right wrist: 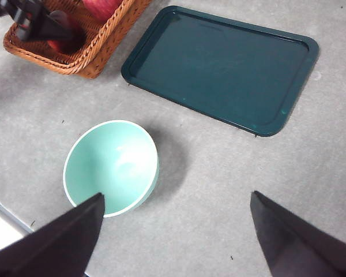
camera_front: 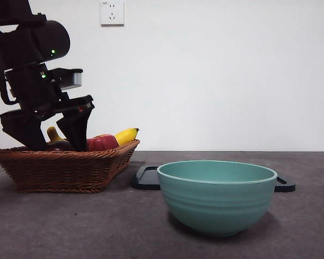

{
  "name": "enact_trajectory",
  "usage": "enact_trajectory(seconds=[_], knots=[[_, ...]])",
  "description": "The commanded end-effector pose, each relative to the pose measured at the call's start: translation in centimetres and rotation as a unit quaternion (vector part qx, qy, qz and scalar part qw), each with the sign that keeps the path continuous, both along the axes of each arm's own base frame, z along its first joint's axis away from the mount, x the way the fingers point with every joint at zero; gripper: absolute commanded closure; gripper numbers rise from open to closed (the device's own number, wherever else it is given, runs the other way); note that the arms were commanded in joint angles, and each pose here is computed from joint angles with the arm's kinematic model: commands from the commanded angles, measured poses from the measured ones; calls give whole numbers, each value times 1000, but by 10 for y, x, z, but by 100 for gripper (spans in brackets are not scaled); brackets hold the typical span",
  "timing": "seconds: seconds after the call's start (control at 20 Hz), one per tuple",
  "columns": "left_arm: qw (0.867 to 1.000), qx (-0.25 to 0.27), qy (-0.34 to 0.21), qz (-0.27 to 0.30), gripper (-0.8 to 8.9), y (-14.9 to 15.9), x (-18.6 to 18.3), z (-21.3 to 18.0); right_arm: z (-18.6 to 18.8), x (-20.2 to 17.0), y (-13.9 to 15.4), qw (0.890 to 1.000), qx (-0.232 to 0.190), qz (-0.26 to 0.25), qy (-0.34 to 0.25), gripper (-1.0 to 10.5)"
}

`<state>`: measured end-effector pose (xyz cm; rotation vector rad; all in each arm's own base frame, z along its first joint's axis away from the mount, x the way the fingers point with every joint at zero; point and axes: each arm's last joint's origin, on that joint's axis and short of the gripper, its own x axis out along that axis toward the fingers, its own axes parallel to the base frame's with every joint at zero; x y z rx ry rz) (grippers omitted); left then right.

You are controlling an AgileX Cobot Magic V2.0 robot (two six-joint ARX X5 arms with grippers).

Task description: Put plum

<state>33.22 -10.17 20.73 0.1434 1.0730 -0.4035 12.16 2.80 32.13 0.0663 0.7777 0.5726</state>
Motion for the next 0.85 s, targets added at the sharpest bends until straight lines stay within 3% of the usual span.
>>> enact_trajectory(seconds=[0.05, 0.3, 0.4, 0.65, 0.85], knots=[[1000, 3, -5, -5, 387, -3, 6, 0, 6, 1, 1, 1000, 5, -1, -7, 541], [1000, 6, 4, -5, 477, -3, 5, -1, 6, 0, 1, 1000, 5, -1, -7, 541], [1000, 7, 9, -5, 567, -3, 4, -2, 6, 0, 1, 1000, 5, -1, -7, 541], [1000, 7, 10, -5, 579, -3, 4, 0, 6, 0, 1, 1000, 5, -1, -7, 541], [1000, -9, -20, -10, 579, -5, 1, 31, 6, 0, 1, 1000, 5, -1, -7, 541]])
